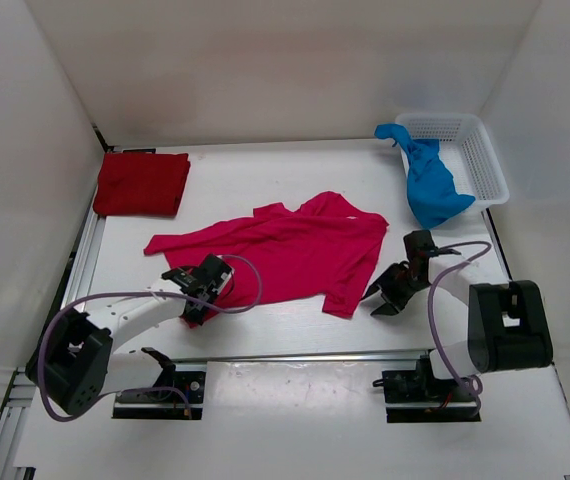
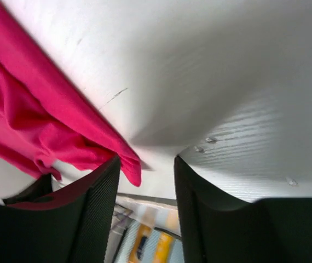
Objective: Fold and stack the t-shirts
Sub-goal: Flatten out the tshirt
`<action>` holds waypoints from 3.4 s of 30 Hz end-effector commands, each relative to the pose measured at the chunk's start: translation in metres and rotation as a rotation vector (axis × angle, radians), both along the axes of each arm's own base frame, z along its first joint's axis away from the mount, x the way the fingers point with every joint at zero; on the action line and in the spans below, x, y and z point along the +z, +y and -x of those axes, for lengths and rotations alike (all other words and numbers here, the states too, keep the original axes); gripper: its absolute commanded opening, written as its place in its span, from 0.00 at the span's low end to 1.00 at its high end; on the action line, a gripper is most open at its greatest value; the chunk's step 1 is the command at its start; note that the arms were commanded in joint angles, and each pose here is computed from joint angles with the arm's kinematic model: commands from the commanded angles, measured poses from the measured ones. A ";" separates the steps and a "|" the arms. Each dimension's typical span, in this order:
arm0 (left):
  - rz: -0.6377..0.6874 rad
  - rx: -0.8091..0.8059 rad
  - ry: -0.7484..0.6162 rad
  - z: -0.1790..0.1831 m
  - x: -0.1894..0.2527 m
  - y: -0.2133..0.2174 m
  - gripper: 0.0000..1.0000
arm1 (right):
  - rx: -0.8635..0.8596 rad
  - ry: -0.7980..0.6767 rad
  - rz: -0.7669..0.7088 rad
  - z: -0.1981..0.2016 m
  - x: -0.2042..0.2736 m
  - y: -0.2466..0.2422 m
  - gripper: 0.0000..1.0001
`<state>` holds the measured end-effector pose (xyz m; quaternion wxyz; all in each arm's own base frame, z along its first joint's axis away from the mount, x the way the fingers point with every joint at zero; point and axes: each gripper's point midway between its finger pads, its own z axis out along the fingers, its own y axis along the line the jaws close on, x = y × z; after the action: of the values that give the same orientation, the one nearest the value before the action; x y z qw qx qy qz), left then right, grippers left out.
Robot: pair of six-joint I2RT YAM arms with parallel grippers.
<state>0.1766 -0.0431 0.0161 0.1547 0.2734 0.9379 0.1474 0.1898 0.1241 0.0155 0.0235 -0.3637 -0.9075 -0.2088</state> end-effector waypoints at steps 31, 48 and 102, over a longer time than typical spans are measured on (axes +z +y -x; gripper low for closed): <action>0.250 0.158 -0.276 -0.134 0.102 -0.039 0.10 | -0.171 -0.201 -0.139 -0.173 0.064 0.008 0.00; 0.513 0.263 -0.959 -0.320 0.395 -0.028 0.10 | -0.143 -0.997 0.157 -0.206 0.343 -0.053 0.00; 0.094 0.428 -0.125 -0.075 0.038 0.060 0.10 | -0.531 -0.373 0.421 -0.084 0.090 -0.122 0.82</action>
<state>0.2555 0.0175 0.0562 0.1915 0.0517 0.9675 0.1570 0.2421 0.0116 0.0705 -0.2046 -0.5475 -0.8092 -0.0605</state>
